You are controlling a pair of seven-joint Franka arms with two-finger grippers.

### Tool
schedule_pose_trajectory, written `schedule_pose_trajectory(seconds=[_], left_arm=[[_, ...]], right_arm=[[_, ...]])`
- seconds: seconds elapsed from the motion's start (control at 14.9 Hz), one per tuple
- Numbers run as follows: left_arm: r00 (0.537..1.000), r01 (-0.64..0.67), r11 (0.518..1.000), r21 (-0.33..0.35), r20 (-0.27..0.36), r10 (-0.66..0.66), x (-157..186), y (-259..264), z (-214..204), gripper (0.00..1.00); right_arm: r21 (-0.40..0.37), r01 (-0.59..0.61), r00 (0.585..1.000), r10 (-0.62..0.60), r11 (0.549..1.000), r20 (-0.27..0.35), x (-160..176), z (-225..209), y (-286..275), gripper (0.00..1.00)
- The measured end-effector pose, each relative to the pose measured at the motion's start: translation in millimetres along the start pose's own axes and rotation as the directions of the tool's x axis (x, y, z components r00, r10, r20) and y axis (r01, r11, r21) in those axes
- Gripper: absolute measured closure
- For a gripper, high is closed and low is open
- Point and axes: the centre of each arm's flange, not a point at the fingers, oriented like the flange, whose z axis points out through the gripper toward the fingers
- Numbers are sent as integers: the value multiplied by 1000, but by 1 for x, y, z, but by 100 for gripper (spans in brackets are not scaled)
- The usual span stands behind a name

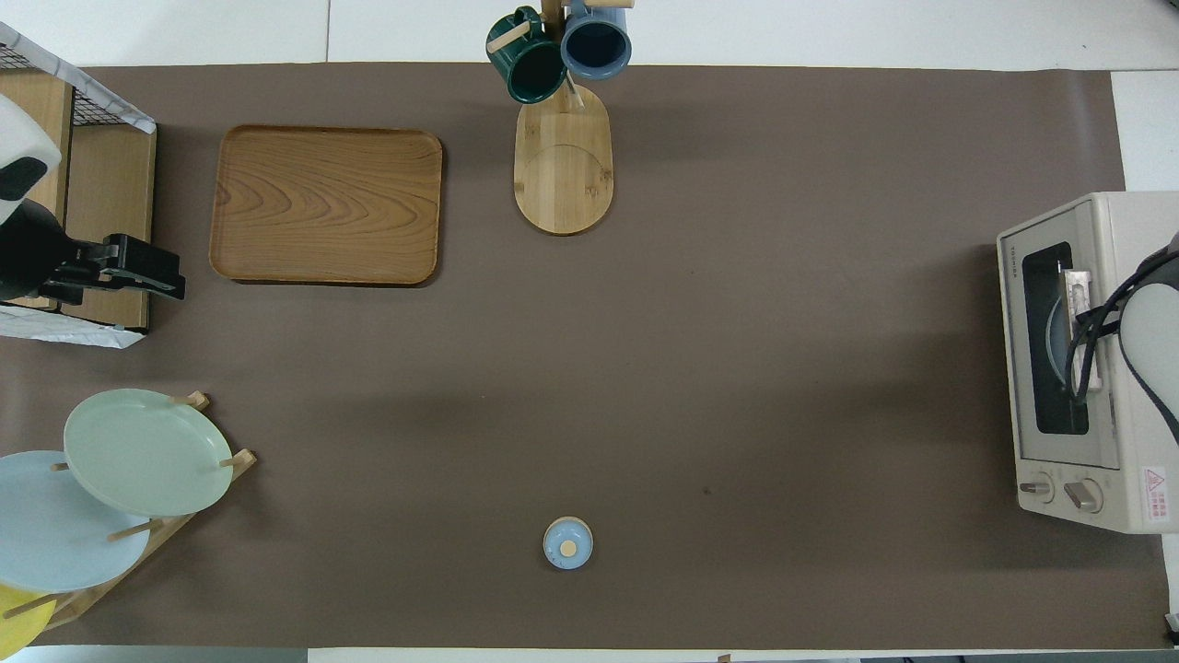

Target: Put eggplant into oven

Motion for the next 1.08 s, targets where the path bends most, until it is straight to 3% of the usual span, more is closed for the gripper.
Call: schedule_pose_trajectory(seconds=[0.13, 0.27, 0.47, 0.74, 0.81, 1.08], left_arm=[[1000, 0, 1000, 0, 0, 0, 0, 0, 0, 0], [1000, 0, 1000, 0, 0, 0, 0, 0, 0, 0], [1000, 0, 1000, 0, 0, 0, 0, 0, 0, 0], [1000, 0, 1000, 0, 0, 0, 0, 0, 0, 0], [1000, 0, 1000, 0, 0, 0, 0, 0, 0, 0], [1000, 0, 1000, 0, 0, 0, 0, 0, 0, 0]], right_arm=[[8, 5, 998, -5, 1000, -56, 4, -34, -10, 77], [68, 12, 990, -2, 998, -142, 10, -77, -29, 73], [140, 5, 978, 24, 990, -205, 16, -101, -44, 44], [165, -58, 979, 88, 985, -182, 16, -120, -46, 4], [160, -81, 980, 108, 984, -168, 16, -121, -45, 0], [147, -107, 985, 125, 983, -121, 24, -109, -50, 0]])
